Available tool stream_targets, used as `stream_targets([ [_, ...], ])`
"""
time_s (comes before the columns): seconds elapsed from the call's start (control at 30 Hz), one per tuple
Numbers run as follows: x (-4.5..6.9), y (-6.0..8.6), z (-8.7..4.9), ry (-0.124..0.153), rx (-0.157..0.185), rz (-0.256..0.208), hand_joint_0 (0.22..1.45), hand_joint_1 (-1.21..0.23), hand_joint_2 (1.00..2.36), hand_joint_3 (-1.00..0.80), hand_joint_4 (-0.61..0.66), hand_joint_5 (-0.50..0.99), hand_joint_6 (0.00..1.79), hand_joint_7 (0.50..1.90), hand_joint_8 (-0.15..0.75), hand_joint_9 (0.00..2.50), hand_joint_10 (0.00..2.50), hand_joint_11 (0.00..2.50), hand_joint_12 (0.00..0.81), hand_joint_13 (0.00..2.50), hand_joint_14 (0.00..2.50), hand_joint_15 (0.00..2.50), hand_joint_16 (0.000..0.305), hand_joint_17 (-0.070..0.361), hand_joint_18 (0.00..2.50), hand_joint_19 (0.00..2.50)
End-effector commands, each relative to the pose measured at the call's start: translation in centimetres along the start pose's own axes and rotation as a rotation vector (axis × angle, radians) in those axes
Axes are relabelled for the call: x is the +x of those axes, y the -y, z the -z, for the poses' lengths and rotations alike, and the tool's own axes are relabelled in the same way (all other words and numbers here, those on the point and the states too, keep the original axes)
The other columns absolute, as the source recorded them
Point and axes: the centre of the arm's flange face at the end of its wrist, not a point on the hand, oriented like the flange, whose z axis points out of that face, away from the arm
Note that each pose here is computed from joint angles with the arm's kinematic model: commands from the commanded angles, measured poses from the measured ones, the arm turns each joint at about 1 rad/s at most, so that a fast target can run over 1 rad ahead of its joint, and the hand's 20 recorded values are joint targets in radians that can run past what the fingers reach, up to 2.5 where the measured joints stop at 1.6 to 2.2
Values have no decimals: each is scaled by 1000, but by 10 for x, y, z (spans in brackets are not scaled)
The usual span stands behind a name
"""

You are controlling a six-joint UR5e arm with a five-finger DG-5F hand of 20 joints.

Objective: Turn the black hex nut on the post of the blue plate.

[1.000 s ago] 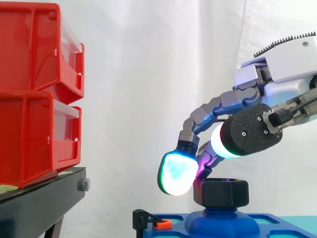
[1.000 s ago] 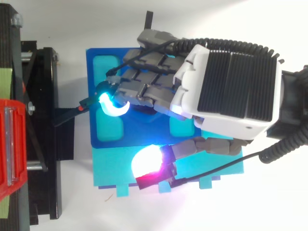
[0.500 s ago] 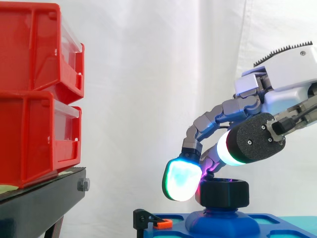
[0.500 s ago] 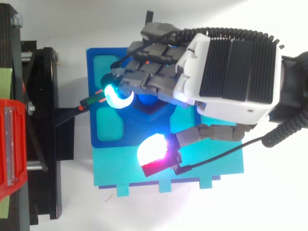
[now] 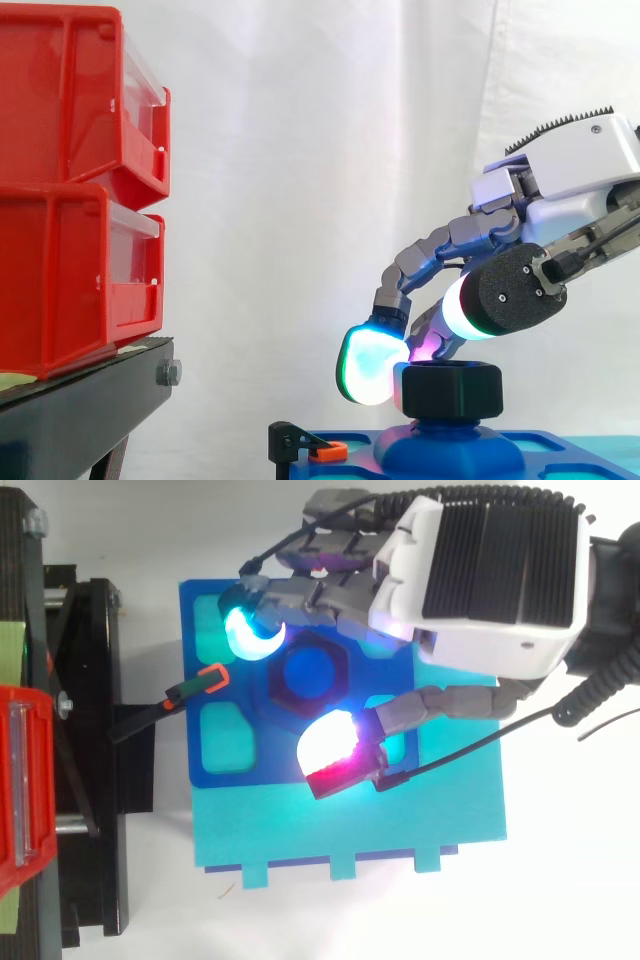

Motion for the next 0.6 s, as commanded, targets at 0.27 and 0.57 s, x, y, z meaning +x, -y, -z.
stream_targets([
  [0.27, -18, 18, -1, 8, -34, -10, 498, -444, 1000, -500, 298, -160, 503, 786, 337, 736, 0, 59, 397, 500, 1, 39, 62, 139, 286, 144],
  [0.57, -54, 4, -3, 40, -68, -1, 499, -444, 1000, -500, 302, -160, 503, 787, 336, 743, 2, 54, 397, 509, 0, 40, 62, 139, 298, 150],
])
